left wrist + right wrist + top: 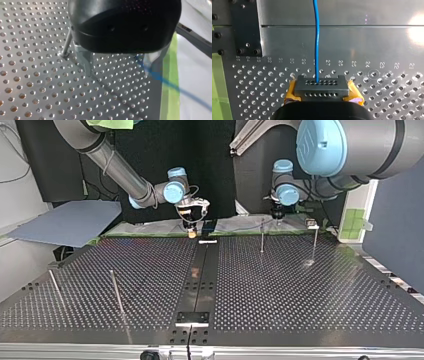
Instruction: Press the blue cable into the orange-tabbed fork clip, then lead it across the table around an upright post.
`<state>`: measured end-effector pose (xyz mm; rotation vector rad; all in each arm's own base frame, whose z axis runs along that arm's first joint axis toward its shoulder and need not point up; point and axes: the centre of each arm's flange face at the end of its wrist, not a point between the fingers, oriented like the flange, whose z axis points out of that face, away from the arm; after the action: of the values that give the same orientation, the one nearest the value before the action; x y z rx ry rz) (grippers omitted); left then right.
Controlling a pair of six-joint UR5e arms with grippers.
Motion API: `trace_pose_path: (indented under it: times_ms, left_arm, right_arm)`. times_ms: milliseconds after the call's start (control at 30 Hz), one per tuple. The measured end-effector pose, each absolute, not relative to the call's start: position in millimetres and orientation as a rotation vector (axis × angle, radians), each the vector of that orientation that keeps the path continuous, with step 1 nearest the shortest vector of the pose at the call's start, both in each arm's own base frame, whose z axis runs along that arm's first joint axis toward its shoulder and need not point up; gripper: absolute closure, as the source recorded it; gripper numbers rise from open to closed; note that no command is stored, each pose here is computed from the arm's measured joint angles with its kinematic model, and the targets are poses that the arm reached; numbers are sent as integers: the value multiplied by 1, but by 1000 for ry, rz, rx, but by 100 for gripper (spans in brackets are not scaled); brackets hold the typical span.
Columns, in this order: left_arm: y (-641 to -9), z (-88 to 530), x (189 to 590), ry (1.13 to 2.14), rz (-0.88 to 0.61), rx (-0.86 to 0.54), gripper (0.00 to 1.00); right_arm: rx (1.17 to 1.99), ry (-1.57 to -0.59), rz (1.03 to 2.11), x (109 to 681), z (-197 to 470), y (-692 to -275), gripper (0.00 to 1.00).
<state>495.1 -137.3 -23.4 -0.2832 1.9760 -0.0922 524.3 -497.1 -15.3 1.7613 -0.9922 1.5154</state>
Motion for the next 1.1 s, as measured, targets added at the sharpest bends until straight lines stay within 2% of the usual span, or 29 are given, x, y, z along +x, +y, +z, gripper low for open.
trace_pose_path:
  times_ms: [533, 1100]
  left_arm:
    - [-142, 2, 469, 1941, -141, -288, 0]
    - [-155, 21, 433, 1967, -168, -141, 0]
  right_arm:
    - [1777, -993, 1509, 525, -17, -494, 100]
    - [1792, -999, 1503, 525, -19, -492, 100]
